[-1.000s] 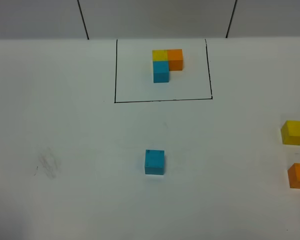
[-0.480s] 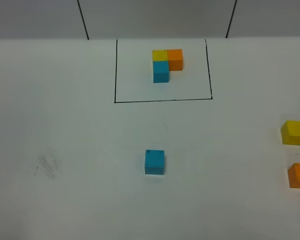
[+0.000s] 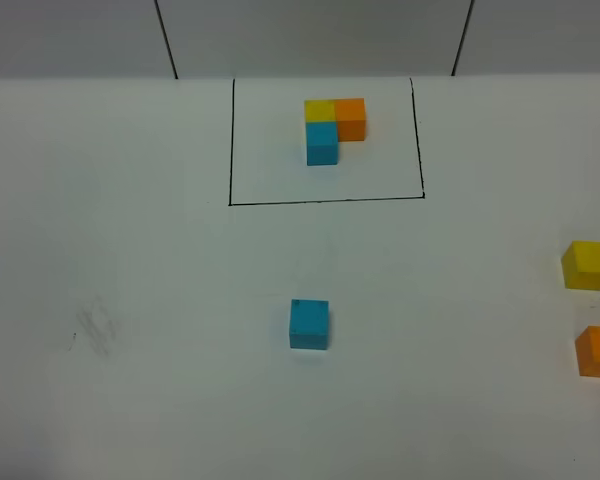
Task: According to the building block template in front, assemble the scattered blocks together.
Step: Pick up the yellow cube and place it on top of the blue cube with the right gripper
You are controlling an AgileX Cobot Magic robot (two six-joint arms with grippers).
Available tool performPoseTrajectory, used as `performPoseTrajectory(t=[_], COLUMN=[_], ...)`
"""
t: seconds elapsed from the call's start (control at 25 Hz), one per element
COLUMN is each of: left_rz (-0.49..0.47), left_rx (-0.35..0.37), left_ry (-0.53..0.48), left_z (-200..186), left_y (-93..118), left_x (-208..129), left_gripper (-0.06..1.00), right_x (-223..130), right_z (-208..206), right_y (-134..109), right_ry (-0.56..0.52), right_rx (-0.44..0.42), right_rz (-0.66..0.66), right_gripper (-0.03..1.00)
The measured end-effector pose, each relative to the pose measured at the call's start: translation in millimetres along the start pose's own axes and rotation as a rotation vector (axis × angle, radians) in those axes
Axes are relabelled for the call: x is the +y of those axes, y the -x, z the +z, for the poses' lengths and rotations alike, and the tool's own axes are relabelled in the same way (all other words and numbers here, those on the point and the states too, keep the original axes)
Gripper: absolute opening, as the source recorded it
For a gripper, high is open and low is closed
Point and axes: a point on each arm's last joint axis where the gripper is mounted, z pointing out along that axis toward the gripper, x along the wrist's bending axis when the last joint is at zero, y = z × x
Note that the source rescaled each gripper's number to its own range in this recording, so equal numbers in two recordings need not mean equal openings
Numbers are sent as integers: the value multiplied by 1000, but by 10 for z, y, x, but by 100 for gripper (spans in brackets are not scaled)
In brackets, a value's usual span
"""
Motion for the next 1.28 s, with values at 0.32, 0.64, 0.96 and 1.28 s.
performPoseTrajectory(t=[0.32,0.64,0.96,1.28], left_rz=[9,9,9,9], left_rx=[3,3,3,3], left_ry=[-30,-30,-29,-29], left_z=[60,62,62,62], left_y=[4,4,4,4], left_x=[-49,-49,-48,-48], left_gripper=[66,66,66,66], right_x=[0,0,0,0], right_z=[0,0,0,0], right_y=[0,0,0,0], right_ry=[0,0,0,0], right_rx=[0,0,0,0], right_rz=[0,0,0,5], right_gripper=[71,71,71,71])
